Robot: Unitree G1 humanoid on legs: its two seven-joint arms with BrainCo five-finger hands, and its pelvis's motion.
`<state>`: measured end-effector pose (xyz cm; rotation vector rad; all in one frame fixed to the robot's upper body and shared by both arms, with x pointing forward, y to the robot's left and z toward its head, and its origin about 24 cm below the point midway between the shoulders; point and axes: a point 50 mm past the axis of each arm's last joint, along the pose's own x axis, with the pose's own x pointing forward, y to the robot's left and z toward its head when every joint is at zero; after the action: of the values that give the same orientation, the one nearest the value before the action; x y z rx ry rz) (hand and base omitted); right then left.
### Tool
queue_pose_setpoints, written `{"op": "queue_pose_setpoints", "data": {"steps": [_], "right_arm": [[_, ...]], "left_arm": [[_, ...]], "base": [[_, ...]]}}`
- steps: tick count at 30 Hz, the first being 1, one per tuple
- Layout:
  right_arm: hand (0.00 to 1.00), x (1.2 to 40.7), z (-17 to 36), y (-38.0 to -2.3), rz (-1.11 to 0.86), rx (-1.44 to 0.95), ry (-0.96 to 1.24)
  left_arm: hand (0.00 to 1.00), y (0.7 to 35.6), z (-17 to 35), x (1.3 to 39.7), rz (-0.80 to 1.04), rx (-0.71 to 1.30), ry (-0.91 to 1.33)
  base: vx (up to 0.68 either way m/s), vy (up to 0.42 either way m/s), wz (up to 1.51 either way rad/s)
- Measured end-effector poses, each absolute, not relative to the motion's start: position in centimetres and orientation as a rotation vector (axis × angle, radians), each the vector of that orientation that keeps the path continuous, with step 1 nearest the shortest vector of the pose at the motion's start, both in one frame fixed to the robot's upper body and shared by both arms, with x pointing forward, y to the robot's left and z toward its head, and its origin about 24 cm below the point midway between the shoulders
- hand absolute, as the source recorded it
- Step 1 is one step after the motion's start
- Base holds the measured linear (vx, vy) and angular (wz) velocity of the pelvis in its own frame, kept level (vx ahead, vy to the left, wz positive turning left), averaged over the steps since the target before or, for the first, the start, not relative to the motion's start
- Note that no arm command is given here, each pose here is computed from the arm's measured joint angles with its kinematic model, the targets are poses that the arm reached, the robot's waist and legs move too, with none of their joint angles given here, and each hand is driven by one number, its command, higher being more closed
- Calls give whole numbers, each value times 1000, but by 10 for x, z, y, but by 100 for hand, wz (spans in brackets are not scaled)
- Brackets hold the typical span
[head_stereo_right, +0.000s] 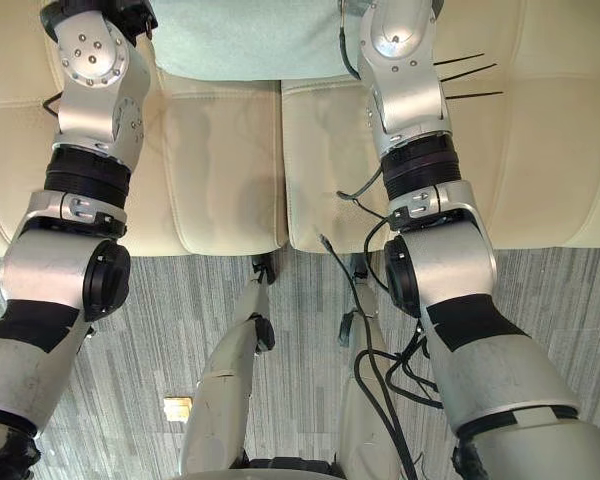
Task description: Pick up cushions and gather them together orderly.
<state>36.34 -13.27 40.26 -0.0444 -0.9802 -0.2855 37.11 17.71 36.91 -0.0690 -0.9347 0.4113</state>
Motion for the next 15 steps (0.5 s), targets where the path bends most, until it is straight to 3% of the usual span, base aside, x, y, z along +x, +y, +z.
{"op": "queue_pose_setpoints", "data": {"steps": [6, 14, 15], "right_arm": [[0, 347, 379, -196, -290, 10, -1003], [0, 323, 326, -245, -267, 33, -981], [0, 322, 286, -255, -276, 20, -880]], "left_arm": [[0, 236, 357, 346, 443, -17, -986], [0, 256, 317, 323, 381, 33, -993], [0, 256, 280, 324, 360, 22, -904]], "base": [[-48, -62, -5], [-35, -92, -2], [9, -105, 8]]}}
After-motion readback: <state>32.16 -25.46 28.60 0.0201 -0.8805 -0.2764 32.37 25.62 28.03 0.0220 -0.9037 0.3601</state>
